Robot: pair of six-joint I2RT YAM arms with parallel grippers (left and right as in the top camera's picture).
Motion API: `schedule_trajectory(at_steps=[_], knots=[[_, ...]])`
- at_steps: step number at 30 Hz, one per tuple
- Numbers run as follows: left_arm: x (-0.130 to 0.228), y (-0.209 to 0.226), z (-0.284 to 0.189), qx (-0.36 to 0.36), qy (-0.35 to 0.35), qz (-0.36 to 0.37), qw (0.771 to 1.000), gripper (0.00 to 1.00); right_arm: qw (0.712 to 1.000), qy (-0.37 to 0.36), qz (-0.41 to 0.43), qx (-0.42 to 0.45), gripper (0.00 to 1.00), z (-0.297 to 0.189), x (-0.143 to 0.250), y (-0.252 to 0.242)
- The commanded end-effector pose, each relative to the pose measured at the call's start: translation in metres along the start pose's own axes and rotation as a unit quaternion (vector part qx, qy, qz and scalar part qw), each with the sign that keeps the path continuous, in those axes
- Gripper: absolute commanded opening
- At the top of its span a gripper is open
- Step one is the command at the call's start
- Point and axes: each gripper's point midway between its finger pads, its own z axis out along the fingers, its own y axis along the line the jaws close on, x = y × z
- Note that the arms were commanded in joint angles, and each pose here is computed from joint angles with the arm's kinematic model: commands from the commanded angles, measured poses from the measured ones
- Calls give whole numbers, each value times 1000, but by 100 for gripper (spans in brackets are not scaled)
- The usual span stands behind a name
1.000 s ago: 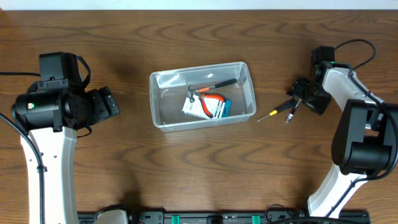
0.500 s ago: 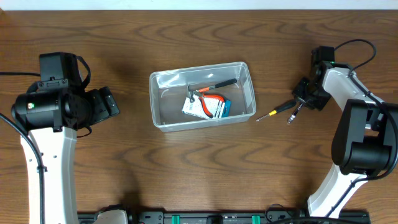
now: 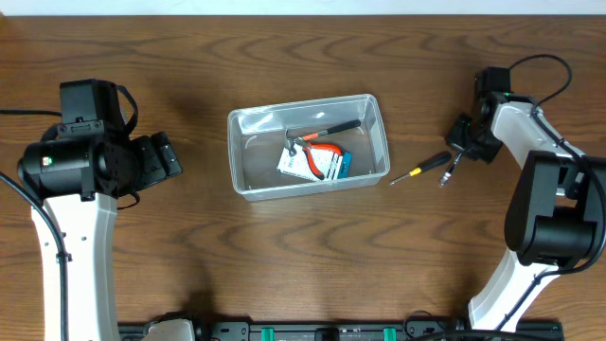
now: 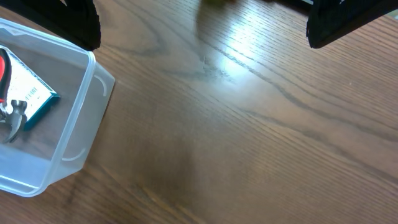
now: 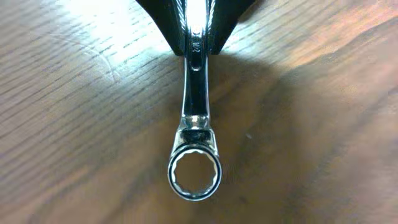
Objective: Pack container
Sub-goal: 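Grasp the silver wrench with the right gripper, then place the wrench into the container and withdraw the right gripper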
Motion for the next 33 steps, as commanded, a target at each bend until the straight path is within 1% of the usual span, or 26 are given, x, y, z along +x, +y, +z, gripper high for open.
schedule_trajectory(at_steps=[1, 5, 6, 8, 11, 13, 14, 15, 18, 21, 22, 23, 25, 27, 30, 33], knots=[[1, 4, 0, -8, -1, 1, 1000, 98, 994, -84, -55, -33, 7, -60, -48, 22], [1, 4, 0, -8, -1, 1, 1000, 98, 977, -165, -120, -66, 1, -139, -80, 52], [1, 4, 0, -8, -2, 1, 1000, 98, 970, -184, -142, -75, 2, -158, -84, 61], [1, 4, 0, -8, -2, 1, 1000, 98, 946, -218, -216, -107, 1, -196, -85, 90], [1, 4, 0, -8, -2, 1, 1000, 98, 870, -249, -388, -174, 1, -242, -57, 150], [0, 4, 0, -8, -2, 1, 1000, 98, 803, -257, -499, -201, 1, -255, -27, 183], [1, 4, 0, -8, -2, 1, 1000, 98, 764, -260, -553, -209, 1, -259, -10, 197], [1, 4, 0, -8, -2, 1, 1000, 98, 731, -263, -593, -211, 1, -261, 6, 209], [1, 4, 0, -8, -2, 1, 1000, 98, 642, -260, -691, -207, 1, -258, 50, 237], [1, 4, 0, -8, -2, 1, 1000, 98, 554, -245, -769, -204, 1, -247, 94, 258], [1, 4, 0, -8, -2, 1, 1000, 98, 529, -238, -788, -205, 1, -243, 108, 265], [0, 4, 0, -8, -2, 1, 1000, 98, 511, -229, -803, -206, 1, -236, 121, 271], [1, 4, 0, -8, -2, 1, 1000, 98, 493, -208, -818, -211, 1, -222, 142, 280], [1, 4, 0, -8, -2, 1, 1000, 98, 484, -184, -828, -215, 1, -206, 158, 286], [1, 4, 0, -8, -2, 1, 1000, 98, 474, -134, -841, -221, 1, -174, 182, 289], [1, 4, 0, -8, -2, 1, 1000, 98, 474, -91, -848, -220, 1, -144, 195, 286]])
